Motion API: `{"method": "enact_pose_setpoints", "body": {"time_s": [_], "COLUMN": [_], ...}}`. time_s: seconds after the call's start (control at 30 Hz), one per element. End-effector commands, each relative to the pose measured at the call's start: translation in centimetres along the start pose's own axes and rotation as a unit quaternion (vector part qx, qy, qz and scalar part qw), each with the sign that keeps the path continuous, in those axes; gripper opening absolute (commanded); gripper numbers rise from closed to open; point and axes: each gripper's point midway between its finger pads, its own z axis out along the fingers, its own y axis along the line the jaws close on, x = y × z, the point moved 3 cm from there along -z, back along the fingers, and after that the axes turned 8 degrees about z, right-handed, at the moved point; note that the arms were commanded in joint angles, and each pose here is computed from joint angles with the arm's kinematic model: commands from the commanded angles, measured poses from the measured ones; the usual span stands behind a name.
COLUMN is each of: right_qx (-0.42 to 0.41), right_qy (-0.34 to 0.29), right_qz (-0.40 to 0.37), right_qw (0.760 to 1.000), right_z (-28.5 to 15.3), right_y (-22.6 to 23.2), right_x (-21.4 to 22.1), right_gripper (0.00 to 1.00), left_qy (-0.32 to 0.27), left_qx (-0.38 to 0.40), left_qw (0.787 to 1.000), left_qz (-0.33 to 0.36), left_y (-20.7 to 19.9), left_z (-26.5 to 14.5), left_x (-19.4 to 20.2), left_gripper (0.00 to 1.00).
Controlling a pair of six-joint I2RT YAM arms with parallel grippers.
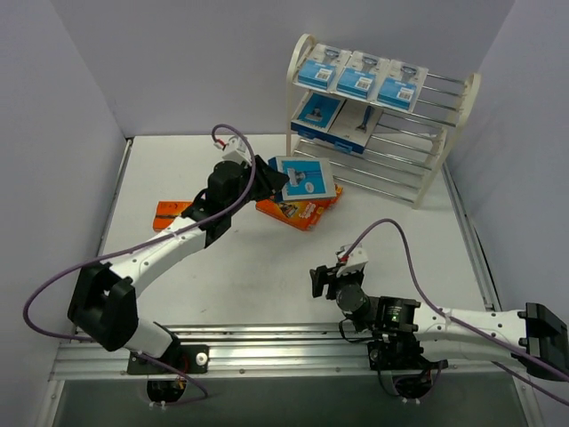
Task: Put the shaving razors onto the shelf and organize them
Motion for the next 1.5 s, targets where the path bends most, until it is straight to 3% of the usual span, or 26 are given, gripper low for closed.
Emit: {"method": "enact_pose_setpoints", "body": {"time_s": [0.0,0.17,0.27,0.47,0.57,0.73,0.83,1.03,1.2,1.47], "right_qx": [-0.031,-0.041,-0.003,0.039,0.050,0.048,0.043,0.046,-0.022,-0.088], "right_qy": [-0.005,-0.041,-0.063,-0.055,-0.048,-0.063,-0.068,-0.068,-0.106,-0.105], "right_qz": [-0.019,0.026,0.043,0.029,0.017,0.037,0.042,0.048,0.090,0.034], "right_qw": [0.999,0.998,0.997,0.997,0.997,0.996,0.996,0.995,0.990,0.990], "right_z": [-1.0,-2.6,-2.8,-2.1,-1.8,-2.0,-2.0,-2.0,-3.5,-4.2], "right_y": [1.6,1.0,-0.2,-0.4,-0.5,-1.1,-1.5,-1.5,-1.2,1.3], "right_x": [-1.3,-3.4,-4.5,-4.5,-4.1,-4.7,-4.6,-5.1,-7.3,-9.4], "right_gripper": [0.67,0.67,0.68,0.70,0.70,0.70,0.71,0.70,0.70,0.70], "left_qy": [-0.101,-0.086,-0.085,-0.059,-0.034,-0.046,-0.034,0.000,0.018,0.009], "left_qx": [0.117,0.124,0.139,0.196,0.192,0.127,0.140,0.251,0.305,0.373], "left_qw": [0.988,0.988,0.986,0.978,0.980,0.989,0.988,0.967,0.951,0.927], "left_qz": [-0.024,-0.024,-0.032,-0.033,-0.041,-0.057,-0.048,-0.044,-0.049,-0.035], "left_y": [-6.2,-6.2,-6.3,-8.8,-8.8,-6.3,-6.7,-10.5,-11.5,-12.5], "left_z": [1.2,4.9,6.7,8.8,8.4,6.0,4.9,4.6,5.8,5.5], "left_x": [-6.4,-5.4,-5.1,-3.8,-2.8,-2.4,-2.1,-1.0,-0.1,-0.6], "left_gripper": [0.02,0.02,0.02,0.02,0.02,0.02,0.02,0.02,0.02,0.02]}}
